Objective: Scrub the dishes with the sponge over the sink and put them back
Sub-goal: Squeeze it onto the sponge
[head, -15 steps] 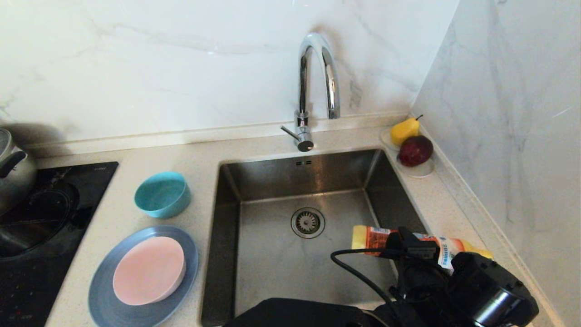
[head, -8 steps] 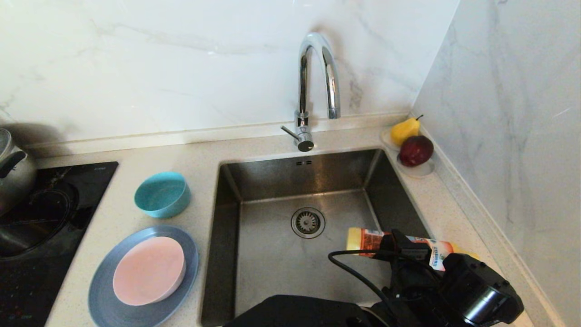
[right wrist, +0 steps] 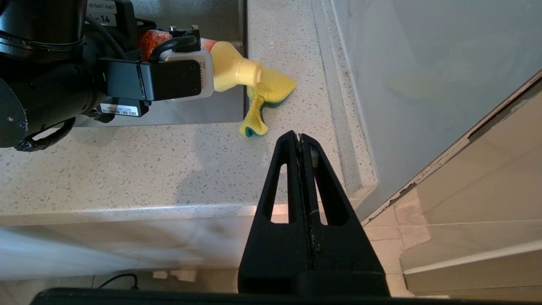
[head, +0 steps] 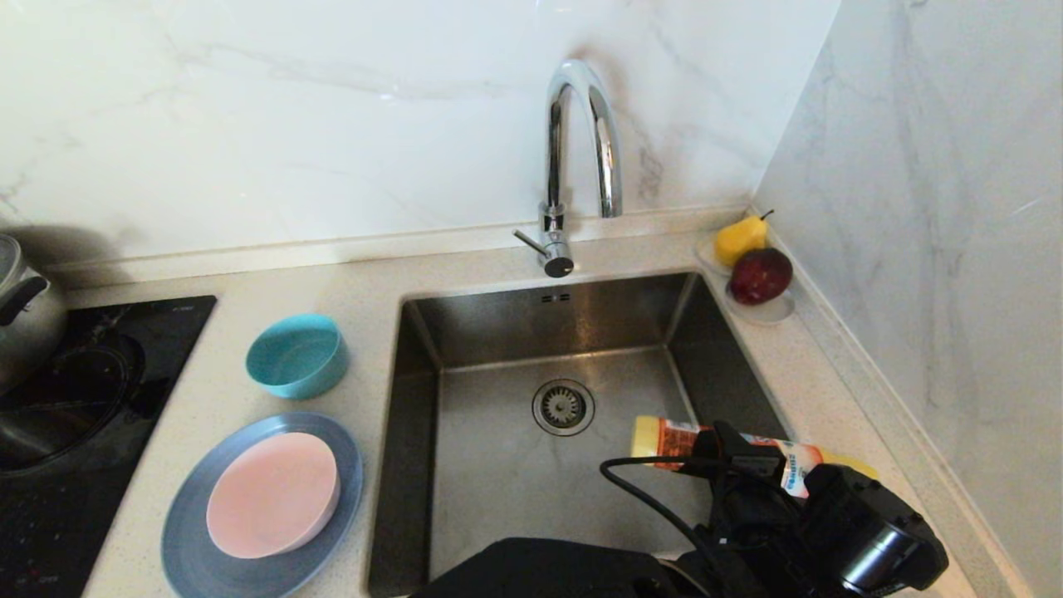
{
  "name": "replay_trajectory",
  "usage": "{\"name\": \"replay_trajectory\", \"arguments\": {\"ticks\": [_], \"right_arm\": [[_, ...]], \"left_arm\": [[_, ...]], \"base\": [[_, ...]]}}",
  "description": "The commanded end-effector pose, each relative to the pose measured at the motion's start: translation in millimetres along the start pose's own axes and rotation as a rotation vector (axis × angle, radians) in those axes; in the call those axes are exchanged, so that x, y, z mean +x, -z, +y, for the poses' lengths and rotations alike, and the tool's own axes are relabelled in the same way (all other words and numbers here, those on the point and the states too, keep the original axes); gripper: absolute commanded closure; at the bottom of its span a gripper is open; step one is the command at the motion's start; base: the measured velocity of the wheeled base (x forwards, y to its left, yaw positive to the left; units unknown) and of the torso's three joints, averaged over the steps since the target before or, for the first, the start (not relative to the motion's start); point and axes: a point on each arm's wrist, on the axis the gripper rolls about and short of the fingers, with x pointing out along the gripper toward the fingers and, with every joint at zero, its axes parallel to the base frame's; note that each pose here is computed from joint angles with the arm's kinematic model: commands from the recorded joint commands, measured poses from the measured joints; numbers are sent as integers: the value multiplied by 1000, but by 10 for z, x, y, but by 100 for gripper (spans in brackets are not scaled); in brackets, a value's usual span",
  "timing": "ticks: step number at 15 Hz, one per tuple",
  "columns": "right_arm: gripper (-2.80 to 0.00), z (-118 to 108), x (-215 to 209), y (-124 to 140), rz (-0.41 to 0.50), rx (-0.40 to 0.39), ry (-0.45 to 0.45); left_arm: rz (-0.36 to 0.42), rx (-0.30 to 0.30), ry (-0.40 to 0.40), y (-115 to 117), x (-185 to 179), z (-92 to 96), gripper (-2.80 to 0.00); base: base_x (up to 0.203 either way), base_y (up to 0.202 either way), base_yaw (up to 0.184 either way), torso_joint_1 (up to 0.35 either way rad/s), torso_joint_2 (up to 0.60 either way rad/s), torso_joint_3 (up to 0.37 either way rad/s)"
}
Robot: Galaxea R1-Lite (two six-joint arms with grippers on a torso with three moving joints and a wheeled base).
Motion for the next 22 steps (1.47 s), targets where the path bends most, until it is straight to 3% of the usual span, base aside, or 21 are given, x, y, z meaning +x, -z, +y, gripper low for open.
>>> {"name": "replay_trajectory", "arguments": {"ticks": [1, 8, 22], "right_arm": [[0, 0, 1, -1, 1, 0, 0], [0, 0, 1, -1, 1, 0, 0], [0, 0, 0, -1, 0, 0, 0]], "left_arm": [[6, 12, -2, -1, 3, -15, 0], [1, 36, 3, -8, 4, -49, 0], [-4, 25, -3, -14, -20, -11, 0]], "base": [[0, 0, 0, 0, 0, 0], [0, 0, 0, 0, 0, 0], [0, 0, 0, 0, 0, 0]]}}
